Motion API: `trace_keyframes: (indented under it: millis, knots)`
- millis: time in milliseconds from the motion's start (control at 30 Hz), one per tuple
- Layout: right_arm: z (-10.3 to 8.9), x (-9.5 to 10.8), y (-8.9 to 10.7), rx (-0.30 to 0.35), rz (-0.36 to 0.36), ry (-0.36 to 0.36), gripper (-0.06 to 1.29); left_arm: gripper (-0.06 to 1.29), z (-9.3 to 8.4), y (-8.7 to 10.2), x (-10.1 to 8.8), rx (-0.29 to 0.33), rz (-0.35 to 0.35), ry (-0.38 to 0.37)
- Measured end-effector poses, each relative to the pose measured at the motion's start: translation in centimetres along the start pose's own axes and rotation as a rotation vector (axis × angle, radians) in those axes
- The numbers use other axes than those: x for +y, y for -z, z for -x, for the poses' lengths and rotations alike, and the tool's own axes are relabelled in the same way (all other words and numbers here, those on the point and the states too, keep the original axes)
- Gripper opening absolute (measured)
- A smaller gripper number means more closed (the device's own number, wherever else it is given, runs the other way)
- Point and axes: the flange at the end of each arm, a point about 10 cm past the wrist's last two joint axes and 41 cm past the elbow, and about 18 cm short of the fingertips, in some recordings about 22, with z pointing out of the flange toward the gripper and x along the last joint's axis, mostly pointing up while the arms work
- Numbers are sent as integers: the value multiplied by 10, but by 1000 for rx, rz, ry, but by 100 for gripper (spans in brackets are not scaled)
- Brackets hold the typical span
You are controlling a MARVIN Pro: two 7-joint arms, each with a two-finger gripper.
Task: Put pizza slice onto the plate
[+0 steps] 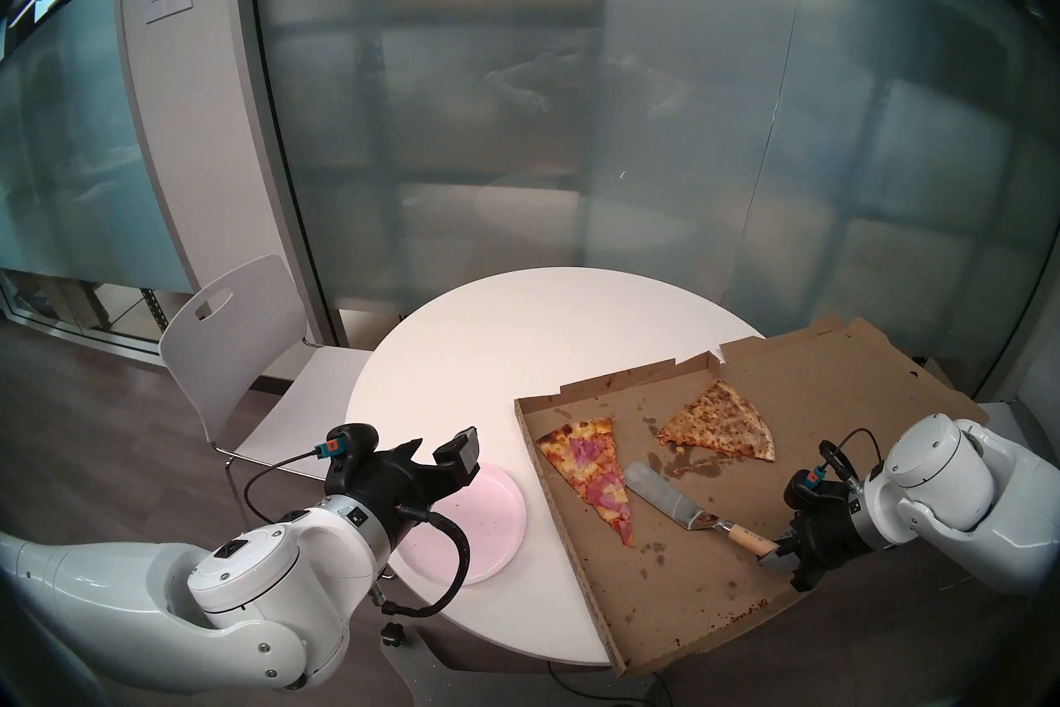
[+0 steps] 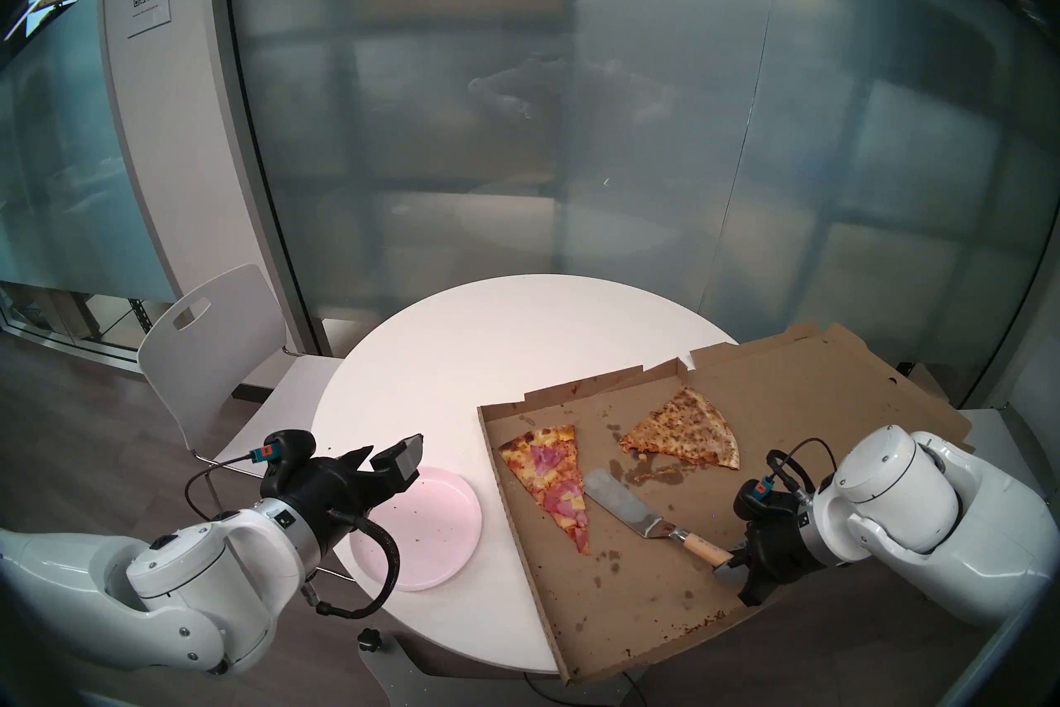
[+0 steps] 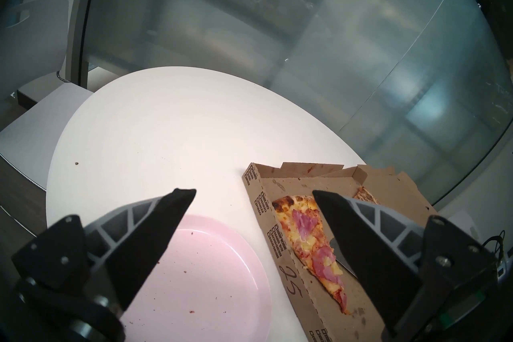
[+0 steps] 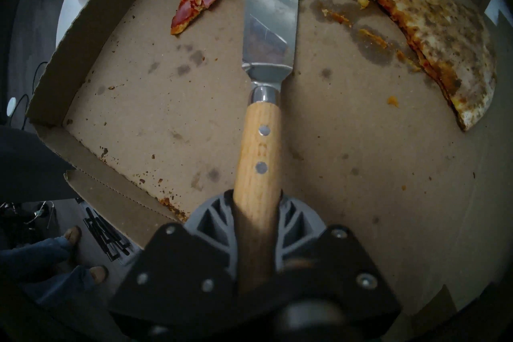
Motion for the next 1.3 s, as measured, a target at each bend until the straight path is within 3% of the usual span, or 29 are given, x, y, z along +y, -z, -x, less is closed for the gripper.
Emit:
trace_keyframes:
  millis: [533,1000,1300]
  knots:
    - [-14,-1,-6,-7,-19,67,16,121,-5,2,-8,15,-17,5]
    - [-13,0,-24,8,-21,68,16,121,-11,5,-20,31,-45,11]
    - [-26,-1,-25,41,-21,84,16,121,-14,7,-25,35,-58,15]
